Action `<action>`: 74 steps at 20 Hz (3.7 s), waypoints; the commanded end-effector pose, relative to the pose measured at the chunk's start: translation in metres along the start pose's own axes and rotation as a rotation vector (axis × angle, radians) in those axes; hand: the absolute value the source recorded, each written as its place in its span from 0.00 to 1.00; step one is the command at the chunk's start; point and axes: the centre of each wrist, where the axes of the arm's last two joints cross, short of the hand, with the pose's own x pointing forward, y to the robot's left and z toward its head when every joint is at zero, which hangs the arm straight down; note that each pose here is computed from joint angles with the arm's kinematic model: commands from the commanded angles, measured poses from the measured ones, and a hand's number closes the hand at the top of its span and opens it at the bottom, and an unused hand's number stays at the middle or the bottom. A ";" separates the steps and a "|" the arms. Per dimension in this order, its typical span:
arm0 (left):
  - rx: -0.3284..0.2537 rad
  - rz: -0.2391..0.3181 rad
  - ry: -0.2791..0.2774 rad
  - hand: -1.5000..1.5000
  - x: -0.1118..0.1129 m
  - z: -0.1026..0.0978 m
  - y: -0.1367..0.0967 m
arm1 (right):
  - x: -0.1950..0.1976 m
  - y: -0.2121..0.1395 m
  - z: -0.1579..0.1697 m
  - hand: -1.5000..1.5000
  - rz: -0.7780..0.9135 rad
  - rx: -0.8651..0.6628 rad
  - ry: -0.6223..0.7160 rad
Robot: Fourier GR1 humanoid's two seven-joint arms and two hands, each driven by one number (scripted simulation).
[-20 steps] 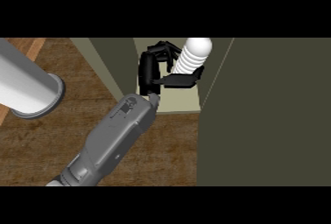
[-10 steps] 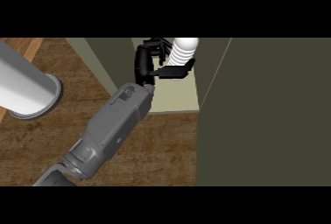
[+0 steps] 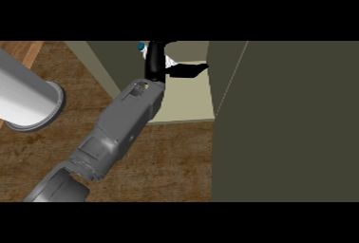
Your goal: Pick up the bottled water, place it into the cabinet and close the cabinet
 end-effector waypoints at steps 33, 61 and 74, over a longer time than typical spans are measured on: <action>-0.259 0.518 -0.058 0.00 0.013 0.107 0.002 | 0.025 0.019 -0.021 0.00 -0.030 -0.010 -0.040; -0.170 0.538 -0.008 0.00 0.006 0.236 0.127 | 0.046 0.076 -0.055 1.00 -0.124 0.496 0.052; -0.146 0.534 -0.022 0.00 0.017 0.246 0.179 | 0.049 0.124 -0.087 1.00 -0.105 0.575 -0.020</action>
